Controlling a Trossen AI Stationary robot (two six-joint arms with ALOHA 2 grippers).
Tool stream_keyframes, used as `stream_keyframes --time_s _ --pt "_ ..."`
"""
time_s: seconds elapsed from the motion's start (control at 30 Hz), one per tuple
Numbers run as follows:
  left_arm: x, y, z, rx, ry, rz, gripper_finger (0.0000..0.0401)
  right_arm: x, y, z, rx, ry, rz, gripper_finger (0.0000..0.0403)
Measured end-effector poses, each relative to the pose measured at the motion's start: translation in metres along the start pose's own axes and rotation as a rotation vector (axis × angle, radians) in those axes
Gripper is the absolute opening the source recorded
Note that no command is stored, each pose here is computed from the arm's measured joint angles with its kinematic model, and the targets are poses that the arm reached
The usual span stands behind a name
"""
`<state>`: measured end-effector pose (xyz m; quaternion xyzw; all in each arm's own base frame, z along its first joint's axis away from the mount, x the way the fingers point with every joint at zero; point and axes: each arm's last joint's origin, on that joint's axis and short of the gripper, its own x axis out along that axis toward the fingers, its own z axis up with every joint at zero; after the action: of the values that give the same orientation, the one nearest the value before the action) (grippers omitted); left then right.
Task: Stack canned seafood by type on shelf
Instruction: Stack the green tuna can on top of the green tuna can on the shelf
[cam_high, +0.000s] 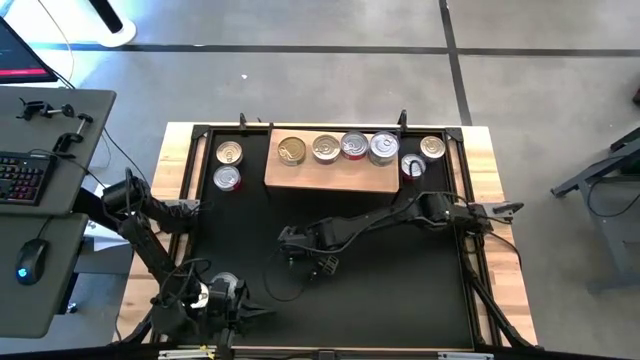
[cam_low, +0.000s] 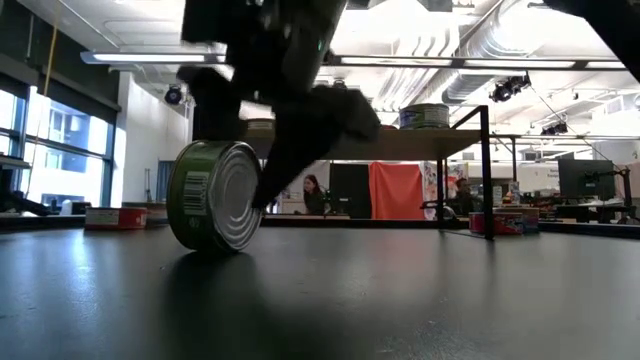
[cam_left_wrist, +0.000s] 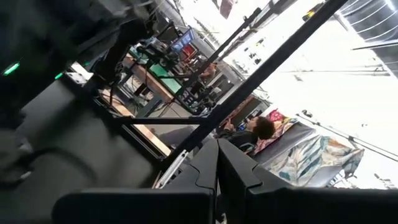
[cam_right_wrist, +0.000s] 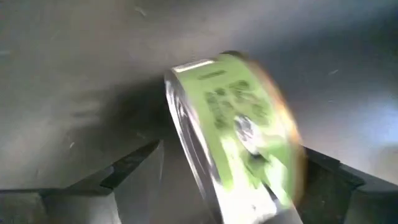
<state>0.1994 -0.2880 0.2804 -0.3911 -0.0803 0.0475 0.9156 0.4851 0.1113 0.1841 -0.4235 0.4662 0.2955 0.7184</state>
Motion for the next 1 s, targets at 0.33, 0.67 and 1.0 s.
stream_keyframes --time_s 0.33,0.67,1.0 --pt "0.000 0.000 0.002 0.037 -0.019 0.016 0.0000 -0.003 0.009 0.005 0.087 0.020 0.025 0.0111" --pt "-0.024 -0.025 0.080 0.259 -0.072 0.012 0.0000 -0.059 0.001 0.011 0.368 -0.135 0.020 0.0112" --pt "-0.057 -0.004 0.180 0.609 -0.032 -0.006 0.0000 -0.139 -0.020 -0.008 0.485 -0.018 -0.424 0.0112"
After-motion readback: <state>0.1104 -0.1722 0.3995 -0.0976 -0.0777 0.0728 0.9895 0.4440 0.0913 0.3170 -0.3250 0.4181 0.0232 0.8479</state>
